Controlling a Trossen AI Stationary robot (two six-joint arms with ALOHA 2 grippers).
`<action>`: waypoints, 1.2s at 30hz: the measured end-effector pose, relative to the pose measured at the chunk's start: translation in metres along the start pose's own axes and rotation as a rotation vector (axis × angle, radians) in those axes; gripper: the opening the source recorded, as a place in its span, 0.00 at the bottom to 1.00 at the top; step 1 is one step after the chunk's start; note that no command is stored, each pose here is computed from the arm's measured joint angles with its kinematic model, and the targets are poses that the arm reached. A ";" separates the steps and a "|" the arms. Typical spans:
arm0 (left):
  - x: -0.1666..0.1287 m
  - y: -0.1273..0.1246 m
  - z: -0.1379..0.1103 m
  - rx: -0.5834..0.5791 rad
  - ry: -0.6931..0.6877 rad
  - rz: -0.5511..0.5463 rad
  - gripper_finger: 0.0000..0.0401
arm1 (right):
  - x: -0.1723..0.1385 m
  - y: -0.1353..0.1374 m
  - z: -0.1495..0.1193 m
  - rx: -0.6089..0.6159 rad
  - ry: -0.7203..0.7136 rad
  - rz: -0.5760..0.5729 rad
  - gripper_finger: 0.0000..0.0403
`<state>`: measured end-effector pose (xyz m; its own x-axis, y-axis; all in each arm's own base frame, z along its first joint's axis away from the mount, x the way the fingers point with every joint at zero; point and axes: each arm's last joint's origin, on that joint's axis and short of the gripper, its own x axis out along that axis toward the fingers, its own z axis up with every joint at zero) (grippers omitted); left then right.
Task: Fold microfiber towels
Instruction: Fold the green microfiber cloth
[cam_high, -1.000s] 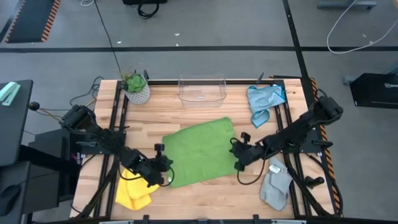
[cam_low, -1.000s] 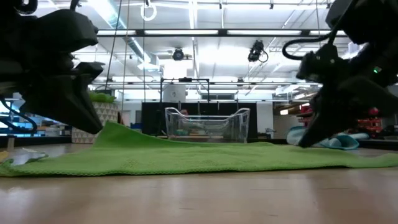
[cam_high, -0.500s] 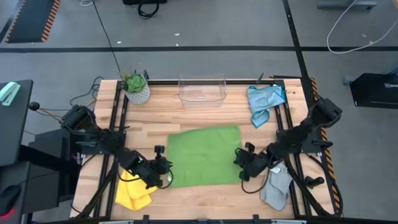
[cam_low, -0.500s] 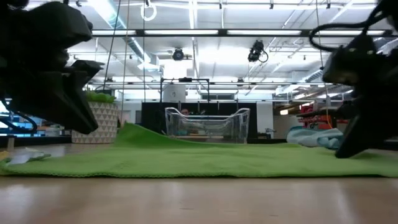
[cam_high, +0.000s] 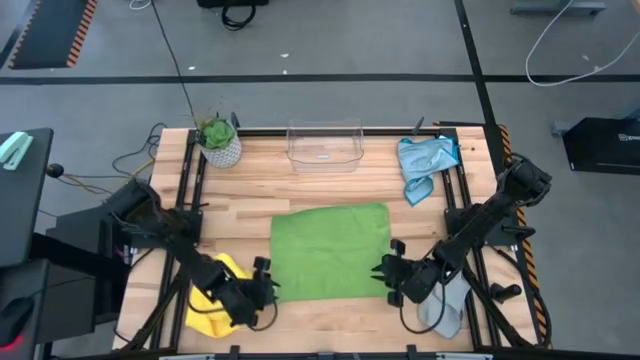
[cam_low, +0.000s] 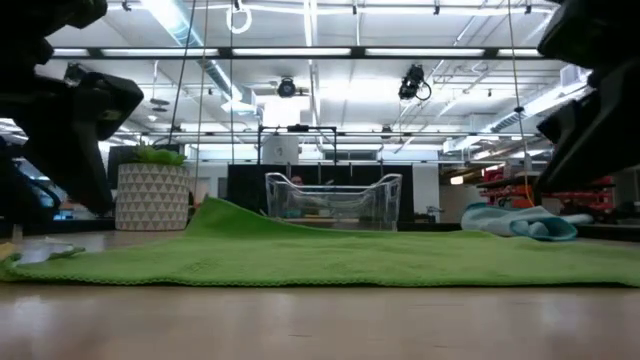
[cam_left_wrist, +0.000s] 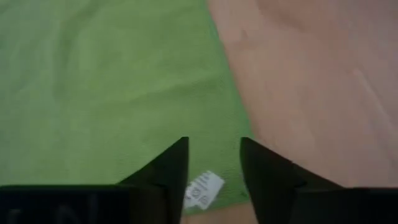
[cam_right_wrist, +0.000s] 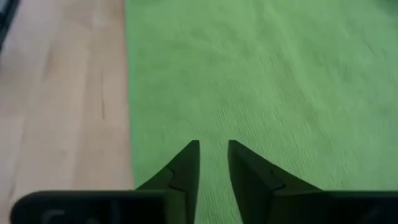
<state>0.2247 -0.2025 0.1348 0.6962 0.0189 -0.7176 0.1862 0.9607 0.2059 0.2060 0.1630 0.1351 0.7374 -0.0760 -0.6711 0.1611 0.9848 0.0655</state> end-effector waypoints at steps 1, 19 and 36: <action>0.003 -0.004 0.002 0.018 0.024 0.006 0.46 | 0.000 0.001 0.002 -0.008 -0.004 0.004 0.27; 0.017 -0.023 0.019 0.197 0.292 -0.042 0.31 | -0.001 0.004 0.006 -0.046 -0.009 0.008 0.33; -0.004 -0.007 0.052 0.212 0.244 0.077 0.02 | -0.020 0.029 0.008 -0.195 0.107 0.097 0.37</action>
<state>0.2563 -0.2233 0.1712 0.5317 0.1793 -0.8277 0.2978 0.8753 0.3809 0.2011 0.1921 0.1558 0.6679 0.0272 -0.7438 -0.0441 0.9990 -0.0031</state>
